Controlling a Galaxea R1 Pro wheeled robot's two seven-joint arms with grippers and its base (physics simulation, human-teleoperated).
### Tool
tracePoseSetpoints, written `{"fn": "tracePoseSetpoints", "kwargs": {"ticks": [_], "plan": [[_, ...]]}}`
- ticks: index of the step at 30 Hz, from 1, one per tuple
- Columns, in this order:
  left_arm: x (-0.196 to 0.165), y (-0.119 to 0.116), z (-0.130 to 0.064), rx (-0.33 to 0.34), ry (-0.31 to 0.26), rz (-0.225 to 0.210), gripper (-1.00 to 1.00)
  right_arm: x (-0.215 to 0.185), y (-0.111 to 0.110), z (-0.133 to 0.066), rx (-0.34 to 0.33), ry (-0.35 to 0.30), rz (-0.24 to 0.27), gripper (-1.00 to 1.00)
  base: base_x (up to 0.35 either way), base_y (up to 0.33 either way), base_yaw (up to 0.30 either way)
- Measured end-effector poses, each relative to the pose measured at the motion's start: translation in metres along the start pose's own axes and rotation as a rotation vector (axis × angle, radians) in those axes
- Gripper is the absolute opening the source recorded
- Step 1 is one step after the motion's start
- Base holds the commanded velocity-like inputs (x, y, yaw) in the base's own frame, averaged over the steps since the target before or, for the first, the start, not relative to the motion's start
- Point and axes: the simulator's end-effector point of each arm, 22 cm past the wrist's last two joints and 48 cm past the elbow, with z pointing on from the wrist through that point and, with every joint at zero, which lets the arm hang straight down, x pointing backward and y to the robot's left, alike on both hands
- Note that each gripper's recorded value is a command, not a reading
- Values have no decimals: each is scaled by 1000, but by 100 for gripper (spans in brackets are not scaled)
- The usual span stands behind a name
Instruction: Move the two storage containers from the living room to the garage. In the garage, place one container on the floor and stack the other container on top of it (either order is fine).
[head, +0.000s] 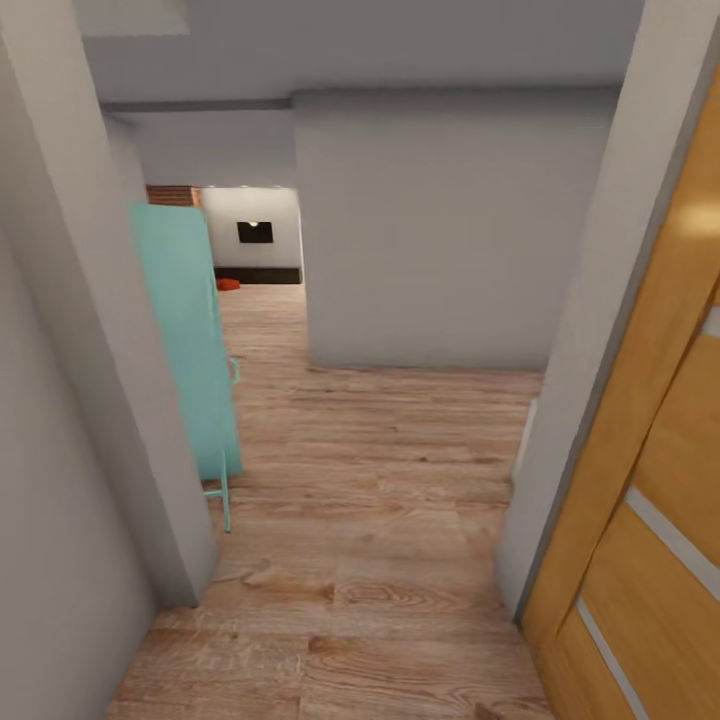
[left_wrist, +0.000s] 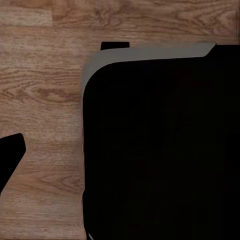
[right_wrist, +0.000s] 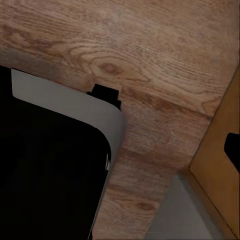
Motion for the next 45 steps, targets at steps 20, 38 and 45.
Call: {"fn": "tracePoseSetpoints", "kwargs": {"ticks": [20,38,45], "plan": [[0,2,0,-4,0,-1,100,0,1,0,-1,1,0,100,315,-84,127],[0,3,0,-5,-1,-2,100,0,1,0,-2,2,0,100,321,-1,3],[0,3,0,-6,0,-1,100,1,1,0,-2,2,0,100,322,0,0]]}}
